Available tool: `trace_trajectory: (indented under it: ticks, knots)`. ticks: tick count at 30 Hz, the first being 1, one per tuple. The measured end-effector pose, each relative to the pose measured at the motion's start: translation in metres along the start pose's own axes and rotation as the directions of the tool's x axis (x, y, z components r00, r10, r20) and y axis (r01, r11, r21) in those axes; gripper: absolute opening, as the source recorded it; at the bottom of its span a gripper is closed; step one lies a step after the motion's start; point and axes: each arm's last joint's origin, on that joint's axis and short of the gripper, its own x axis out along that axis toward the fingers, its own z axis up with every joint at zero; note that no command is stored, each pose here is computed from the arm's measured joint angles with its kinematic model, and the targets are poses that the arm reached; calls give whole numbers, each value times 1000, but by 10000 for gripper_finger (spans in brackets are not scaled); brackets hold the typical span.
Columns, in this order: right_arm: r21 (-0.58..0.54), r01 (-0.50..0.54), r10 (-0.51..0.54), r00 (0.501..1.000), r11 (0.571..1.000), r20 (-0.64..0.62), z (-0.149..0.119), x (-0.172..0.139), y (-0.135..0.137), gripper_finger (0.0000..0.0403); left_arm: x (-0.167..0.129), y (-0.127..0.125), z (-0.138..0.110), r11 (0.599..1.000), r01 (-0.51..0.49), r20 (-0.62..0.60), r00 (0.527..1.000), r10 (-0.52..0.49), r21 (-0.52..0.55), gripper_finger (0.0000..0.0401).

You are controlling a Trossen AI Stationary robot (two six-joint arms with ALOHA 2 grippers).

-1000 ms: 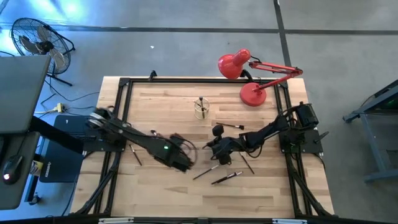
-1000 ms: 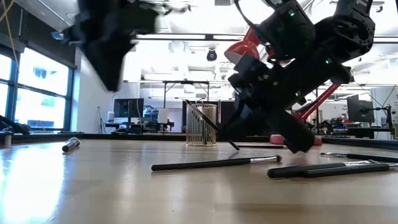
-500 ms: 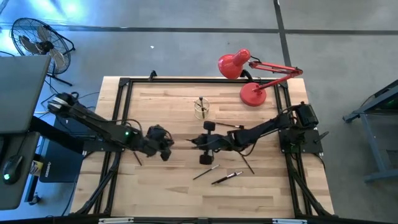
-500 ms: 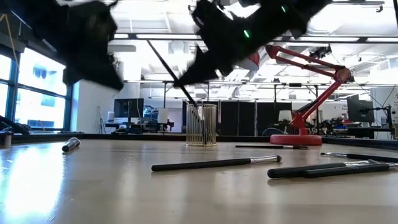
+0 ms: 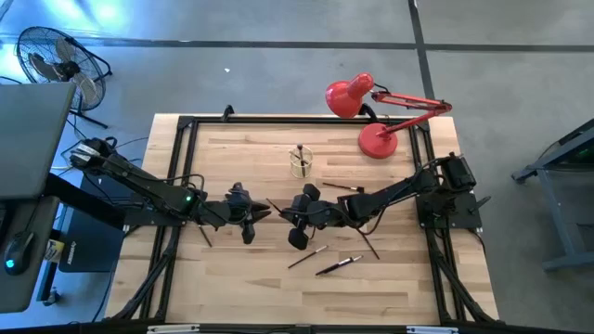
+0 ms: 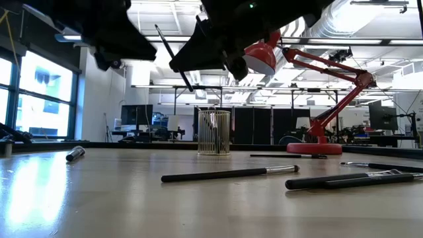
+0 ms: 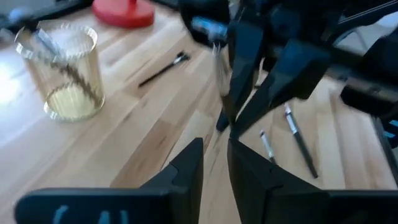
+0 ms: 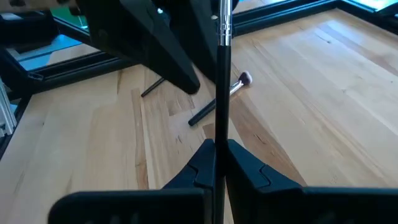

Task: Pick & Place Makeup Brushes
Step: Put the eyeshadow brush into the makeup brush holder

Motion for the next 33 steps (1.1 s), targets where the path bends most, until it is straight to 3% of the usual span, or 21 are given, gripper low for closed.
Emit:
trace_trajectory:
  ticks: [8, 13, 26, 33]
  knots:
    - [-11, 55, -54, 997, 998, 55, -4, -7, 16, 13, 1, -4, 9, 998, 49, 69, 996, -50, 27, 142]
    - [-4, 44, -44, 995, 999, 87, -1, -8, 18, 11, 2, -3, 13, 1000, 19, 123, 992, -19, -1, 168]
    - [52, 52, -62, 975, 997, 213, 15, -6, 11, 9, 7, 5, 28, 988, 14, 222, 975, 20, -152, 172]
    - [41, 52, -60, 970, 998, 234, 17, -6, 12, 13, 7, 4, 29, 987, 24, 236, 972, 15, -160, 169]
